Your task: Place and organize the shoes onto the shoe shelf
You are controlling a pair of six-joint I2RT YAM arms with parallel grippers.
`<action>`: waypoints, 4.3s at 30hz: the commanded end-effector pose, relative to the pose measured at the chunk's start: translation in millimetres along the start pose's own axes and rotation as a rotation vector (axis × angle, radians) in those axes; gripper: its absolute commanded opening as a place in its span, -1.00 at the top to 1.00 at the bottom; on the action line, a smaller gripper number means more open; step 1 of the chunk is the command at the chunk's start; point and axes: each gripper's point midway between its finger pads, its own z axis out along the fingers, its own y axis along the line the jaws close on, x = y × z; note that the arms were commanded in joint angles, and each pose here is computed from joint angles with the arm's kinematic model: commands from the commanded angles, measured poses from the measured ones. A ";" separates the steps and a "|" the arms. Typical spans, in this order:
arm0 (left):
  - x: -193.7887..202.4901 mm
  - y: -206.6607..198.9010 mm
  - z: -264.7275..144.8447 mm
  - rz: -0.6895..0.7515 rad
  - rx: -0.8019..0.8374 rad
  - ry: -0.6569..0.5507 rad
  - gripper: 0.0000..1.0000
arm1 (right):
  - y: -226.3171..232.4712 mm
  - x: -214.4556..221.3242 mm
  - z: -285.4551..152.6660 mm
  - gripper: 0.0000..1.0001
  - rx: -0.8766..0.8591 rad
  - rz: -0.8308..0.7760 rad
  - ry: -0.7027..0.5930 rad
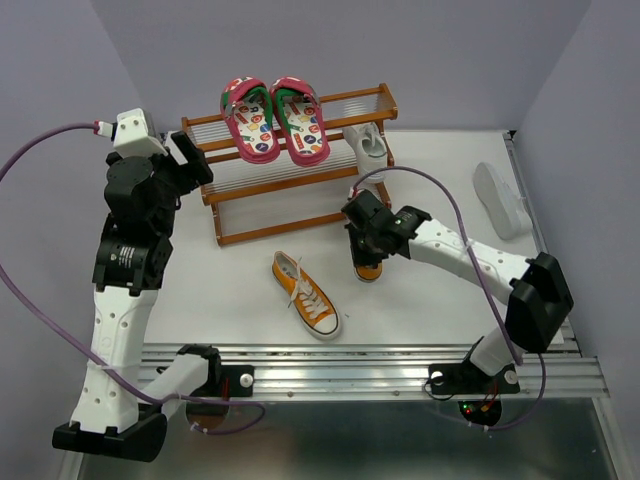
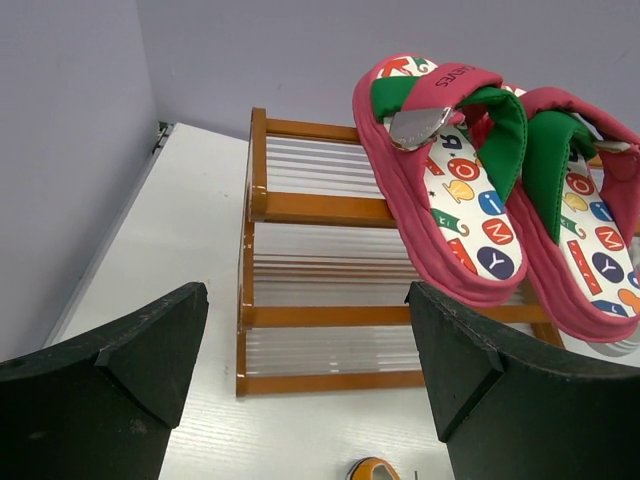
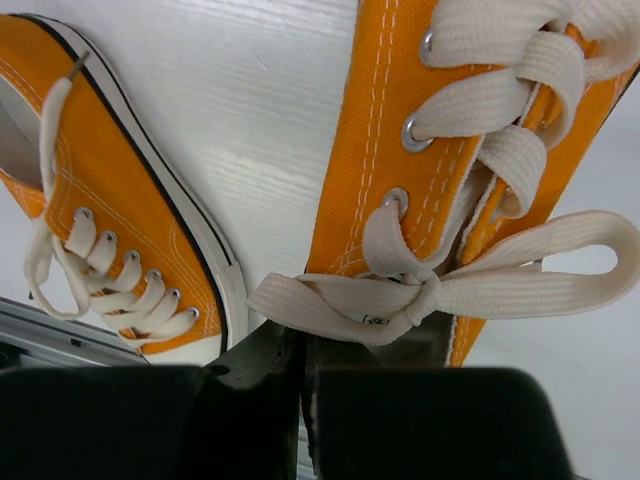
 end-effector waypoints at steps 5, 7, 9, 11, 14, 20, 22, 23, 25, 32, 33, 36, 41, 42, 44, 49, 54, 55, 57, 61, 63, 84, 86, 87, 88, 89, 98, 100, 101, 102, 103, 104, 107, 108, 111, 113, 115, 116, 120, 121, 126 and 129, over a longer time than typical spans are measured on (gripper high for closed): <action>-25.6 4.2 -16.5 -0.023 -0.023 -0.071 -0.84 | 66.5 -57.0 6.0 0.99 -0.170 -0.171 -0.103; -26.8 5.0 -17.9 -0.020 -0.026 -0.075 -0.84 | 79.3 -57.5 11.7 0.99 -0.179 -0.197 -0.106; -28.0 8.9 -17.9 -0.012 -0.047 -0.077 -0.84 | 90.8 -61.4 20.2 0.99 -0.180 -0.212 -0.105; -29.9 12.9 -19.4 -0.008 -0.070 -0.076 -0.84 | 99.0 -67.2 23.5 0.98 -0.185 -0.221 -0.125; -32.1 12.1 -21.2 -0.009 -0.064 -0.081 -0.84 | 109.2 -78.2 30.4 0.98 -0.184 -0.235 -0.162; -31.2 10.5 -24.5 -0.019 -0.050 -0.082 -0.84 | 123.8 -94.3 37.7 0.99 -0.191 -0.259 -0.213; -30.0 10.5 -24.8 -0.022 -0.049 -0.081 -0.84 | 126.7 -99.4 39.7 0.99 -0.193 -0.262 -0.231; -29.2 10.0 -24.6 -0.023 -0.047 -0.079 -0.84 | 129.1 -101.5 43.1 0.99 -0.197 -0.266 -0.240; -29.9 9.7 -25.6 -0.025 -0.044 -0.081 -0.84 | 130.2 -103.8 45.8 0.99 -0.195 -0.272 -0.248; -27.7 7.9 -26.0 -0.026 -0.031 -0.076 -0.84 | 138.6 -110.9 57.2 0.99 -0.231 -0.295 -0.316; -27.7 6.8 -25.7 -0.029 -0.027 -0.075 -0.84 | 139.7 -109.7 63.0 0.99 -0.236 -0.294 -0.320; -24.6 4.1 -25.7 -0.038 -0.012 -0.062 -0.84 | 140.4 -106.8 70.7 0.89 -0.234 -0.286 -0.309; -22.6 5.8 -27.6 -0.041 -0.017 -0.062 -0.84 | 137.8 -95.2 71.8 0.21 -0.248 -0.278 -0.278; -22.6 5.8 -27.6 -0.043 -0.017 -0.062 -0.84 | 136.9 -93.6 71.2 0.19 -0.249 -0.276 -0.275; -21.4 5.1 -26.4 -0.043 -0.015 -0.058 -0.84 | 132.8 -87.2 70.7 0.16 -0.247 -0.268 -0.262; -19.9 3.2 -23.4 -0.044 -0.008 -0.055 -0.84 | 131.0 -69.3 66.9 0.16 -0.269 -0.238 -0.229; -18.2 3.0 -21.3 -0.043 -0.008 -0.050 -0.84 | 124.9 -58.8 63.0 0.17 -0.287 -0.186 -0.232; -18.0 1.9 -21.0 -0.046 -0.003 -0.051 -0.84 | 123.6 -61.1 59.2 0.17 -0.285 -0.173 -0.246; -17.7 1.3 -20.5 -0.045 0.001 -0.051 -0.84 | 124.0 -58.2 57.5 0.15 -0.287 -0.167 -0.262; -16.3 1.2 -20.0 -0.044 0.001 -0.048 -0.84 | 117.0 -64.8 46.1 0.10 -0.288 -0.133 -0.332; -16.1 1.5 -20.3 -0.043 0.001 -0.048 -0.84 | 116.6 -68.9 41.8 0.11 -0.300 -0.122 -0.370; 3.8 -0.4 -7.6 -0.043 0.006 0.001 -0.83 | 87.6 -51.9 39.3 -0.82 -0.306 -0.200 -0.736; 4.9 -0.2 -7.4 -0.047 0.005 0.002 -0.83 | 92.5 -51.8 38.5 -0.81 -0.313 -0.223 -0.754; 6.1 0.5 -7.0 -0.046 0.002 0.005 -0.83 | 93.1 -53.9 38.7 -0.80 -0.308 -0.226 -0.760; 7.4 0.4 -6.3 -0.047 0.002 0.006 -0.82 | 96.8 -52.5 39.0 -0.79 -0.307 -0.236 -0.761; 7.7 0.4 -6.6 -0.050 0.002 0.006 -0.82 | 95.8 -53.9 41.5 -0.78 -0.292 -0.239 -0.762; 10.1 8.6 -10.8 -0.063 -0.034 -0.001 -0.82 | 89.9 -63.8 60.9 -0.53 -0.204 -0.202 -0.791; 10.4 8.8 -10.6 -0.062 -0.036 -0.002 -0.82 | 87.7 -66.3 62.5 -0.47 -0.186 -0.188 -0.800; 10.9 8.6 -10.1 -0.060 -0.035 0.000 -0.82 | 89.0 -67.5 63.9 -0.43 -0.185 -0.187 -0.802; 11.4 9.2 -9.9 -0.058 -0.037 0.001 -0.83 | 91.7 -67.8 64.3 -0.43 -0.194 -0.195 -0.800; 10.9 8.4 -10.1 -0.057 -0.033 0.000 -0.82 | 93.6 -68.2 64.9 -0.42 -0.199 -0.199 -0.798; 10.9 8.7 -9.5 -0.057 -0.035 0.000 -0.83 | 97.3 -69.3 66.2 -0.42 -0.208 -0.202 -0.797; 11.8 8.8 -9.4 -0.055 -0.035 0.000 -0.83 | 101.9 -71.9 68.6 -0.36 -0.213 -0.208 -0.798; 11.1 9.4 -9.5 -0.059 -0.038 -0.004 -0.82 | 105.2 -74.0 70.1 -0.34 -0.218 -0.207 -0.800; 13.0 10.9 -9.2 -0.059 -0.045 -0.002 -0.83 | 112.7 -78.6 71.7 -0.17 -0.231 -0.215 -0.806; 13.7 11.4 -9.3 -0.059 -0.048 0.001 -0.82 | 114.9 -80.6 72.5 0.15 -0.231 -0.217 -0.809; 13.4 12.1 -10.0 -0.057 -0.050 -0.002 -0.82 | 116.2 -82.7 72.4 0.72 -0.230 -0.213 -0.812; 14.0 12.6 -9.8 -0.054 -0.052 -0.001 -0.82 | 115.6 -83.8 71.5 0.98 -0.228 -0.201 -0.816; 16.8 15.0 -7.9 -0.047 -0.065 0.003 -0.83 | 112.7 -93.3 61.8 0.99 -0.215 -0.150 -0.852; 18.2 15.0 -6.5 -0.046 -0.065 0.006 -0.83 | 114.3 -98.0 56.1 0.99 -0.220 -0.141 -0.867; 20.0 12.2 -2.2 -0.050 -0.056 0.014 -0.83 | 118.9 -117.0 40.5 0.99 -0.214 -0.134 -0.940; 17.9 12.2 -3.2 -0.051 -0.057 0.009 -0.82 | 121.5 -130.3 41.4 0.99 -0.172 -0.138 -0.971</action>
